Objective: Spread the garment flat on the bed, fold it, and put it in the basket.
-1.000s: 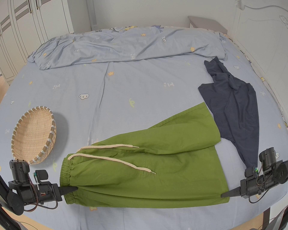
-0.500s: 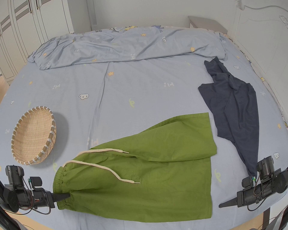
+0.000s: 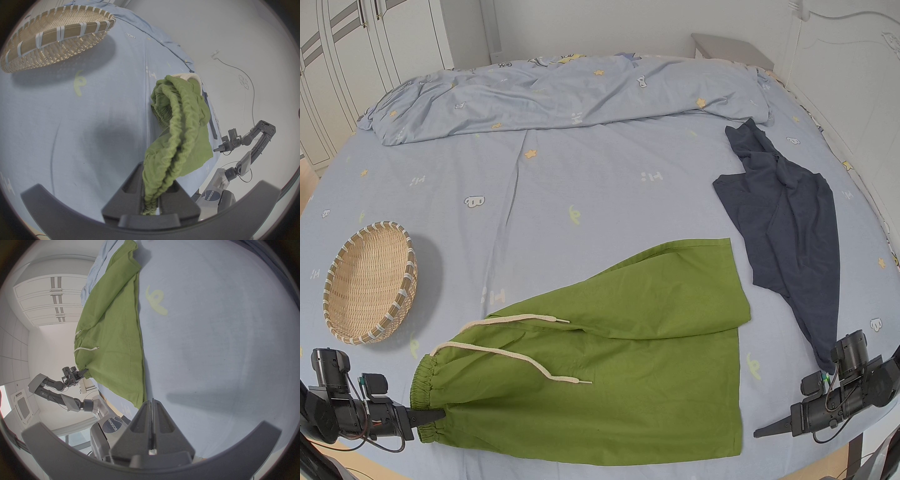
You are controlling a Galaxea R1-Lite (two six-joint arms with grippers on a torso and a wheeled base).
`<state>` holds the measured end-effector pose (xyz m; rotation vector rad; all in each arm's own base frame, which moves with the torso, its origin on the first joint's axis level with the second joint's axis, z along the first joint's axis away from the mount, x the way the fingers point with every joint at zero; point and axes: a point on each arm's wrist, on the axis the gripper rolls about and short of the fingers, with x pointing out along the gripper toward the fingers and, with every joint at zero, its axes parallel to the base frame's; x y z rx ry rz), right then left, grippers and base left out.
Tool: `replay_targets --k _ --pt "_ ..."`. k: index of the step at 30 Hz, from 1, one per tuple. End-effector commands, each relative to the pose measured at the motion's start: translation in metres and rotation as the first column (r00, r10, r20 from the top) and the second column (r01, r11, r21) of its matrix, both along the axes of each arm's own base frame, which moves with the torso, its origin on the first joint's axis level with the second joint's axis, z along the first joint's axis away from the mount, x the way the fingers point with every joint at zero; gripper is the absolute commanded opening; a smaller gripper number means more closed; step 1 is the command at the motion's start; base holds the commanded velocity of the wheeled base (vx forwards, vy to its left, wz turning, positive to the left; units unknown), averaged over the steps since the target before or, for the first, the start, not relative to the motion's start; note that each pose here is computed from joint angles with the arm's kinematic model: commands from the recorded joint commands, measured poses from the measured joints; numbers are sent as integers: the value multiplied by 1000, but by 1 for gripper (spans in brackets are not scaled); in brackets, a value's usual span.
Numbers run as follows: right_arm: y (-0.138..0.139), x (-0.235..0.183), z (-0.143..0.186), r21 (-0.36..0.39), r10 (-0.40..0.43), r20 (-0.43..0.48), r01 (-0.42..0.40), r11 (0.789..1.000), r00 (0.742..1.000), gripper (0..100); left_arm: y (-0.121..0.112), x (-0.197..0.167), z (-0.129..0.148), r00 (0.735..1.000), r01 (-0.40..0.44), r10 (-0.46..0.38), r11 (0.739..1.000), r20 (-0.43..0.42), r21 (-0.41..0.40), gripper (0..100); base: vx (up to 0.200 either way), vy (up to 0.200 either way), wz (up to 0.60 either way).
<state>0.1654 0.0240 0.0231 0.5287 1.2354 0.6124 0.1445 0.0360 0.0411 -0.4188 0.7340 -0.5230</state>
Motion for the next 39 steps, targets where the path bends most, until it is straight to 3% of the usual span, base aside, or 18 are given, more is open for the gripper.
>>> replay_targets --k 1,2,3,11,18,22,25,28,33,37,39 --pt "1 -1 -1 1 9 -7 -9 1000 1000 0 -2 -4 -2 1000 3 -3 1000 -14 -7 0 0 0 0" --pt "1 -2 -1 0 13 -3 -13 1000 1000 0 -2 -4 -1 1000 3 -3 1000 -13 -6 0 0 0 0" --pt "1 -3 -1 1 14 -3 -14 1000 1000 100 -2 -4 -2 1000 3 -3 1000 -13 -6 100 0 0 0" --pt "1 -6 -2 11 13 39 -13 1000 999 100 -1 -5 0 1000 -5 5 1000 -3 -2 100 0 0 0" --pt "0 -8 -3 16 10 75 -12 1000 997 100 12 -7 4 997 -59 56 997 61 49 100 0 0 0" --pt "0 -6 2 17 7 145 -9 1000 989 100 27 -8 26 972 -155 136 984 194 89 100 0 0 0" --pt "0 -2 10 21 0 208 -4 1000 978 100 26 -7 42 959 -185 168 981 227 54 100 0 0 0" --pt "0 3 20 19 -4 269 -1 1000 963 100 18 -5 70 948 -191 193 981 253 -31 100 0 0 0" --pt "0 12 27 22 -10 314 4 1000 949 100 7 5 102 956 -146 170 982 241 -116 100 0 0 0" --pt "1 30 39 26 -16 383 7 1000 923 100 1 21 128 963 -91 128 983 238 -158 100 0 0 0" --pt "1 49 52 23 -31 449 23 999 893 100 -8 40 141 974 -50 96 974 204 -220 100 0 0 0"
